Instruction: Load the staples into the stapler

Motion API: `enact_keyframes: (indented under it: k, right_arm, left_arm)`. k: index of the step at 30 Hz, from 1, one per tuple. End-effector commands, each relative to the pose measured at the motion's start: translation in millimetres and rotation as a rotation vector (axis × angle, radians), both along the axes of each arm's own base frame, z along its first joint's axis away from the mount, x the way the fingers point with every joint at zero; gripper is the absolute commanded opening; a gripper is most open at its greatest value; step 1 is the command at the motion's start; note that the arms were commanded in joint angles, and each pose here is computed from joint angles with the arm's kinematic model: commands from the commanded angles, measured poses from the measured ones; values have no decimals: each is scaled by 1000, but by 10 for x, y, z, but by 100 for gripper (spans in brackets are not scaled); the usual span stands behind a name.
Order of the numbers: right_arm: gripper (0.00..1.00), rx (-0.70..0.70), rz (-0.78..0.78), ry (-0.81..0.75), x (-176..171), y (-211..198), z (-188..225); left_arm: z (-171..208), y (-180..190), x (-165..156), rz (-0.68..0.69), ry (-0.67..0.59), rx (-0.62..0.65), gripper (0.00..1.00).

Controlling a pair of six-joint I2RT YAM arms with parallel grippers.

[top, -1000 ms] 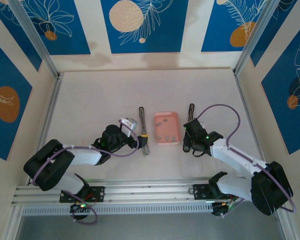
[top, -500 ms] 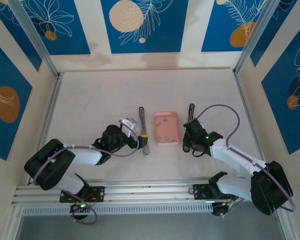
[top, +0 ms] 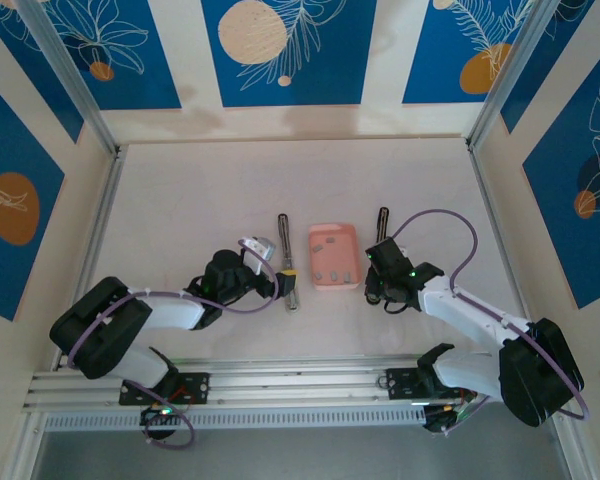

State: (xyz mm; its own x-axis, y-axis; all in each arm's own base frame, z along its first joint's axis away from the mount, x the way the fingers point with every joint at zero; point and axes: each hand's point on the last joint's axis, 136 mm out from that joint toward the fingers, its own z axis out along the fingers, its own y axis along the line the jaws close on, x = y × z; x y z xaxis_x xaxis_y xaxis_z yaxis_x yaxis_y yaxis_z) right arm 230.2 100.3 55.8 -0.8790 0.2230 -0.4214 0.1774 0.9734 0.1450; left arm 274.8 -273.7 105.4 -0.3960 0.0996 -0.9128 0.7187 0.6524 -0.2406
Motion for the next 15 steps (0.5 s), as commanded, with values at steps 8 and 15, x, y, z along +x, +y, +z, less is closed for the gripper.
enact_keyframes:
  k: [8, 15]
  right_arm:
    - [12, -25, 18, 69, -150, -40, -85]
    - [13, -24, 25, 74, -160, -33, -93]
  left_arm:
    - [84, -99, 8, -19, -10, -27, 97]
    - [82, -88, 3, -16, -9, -28, 97]
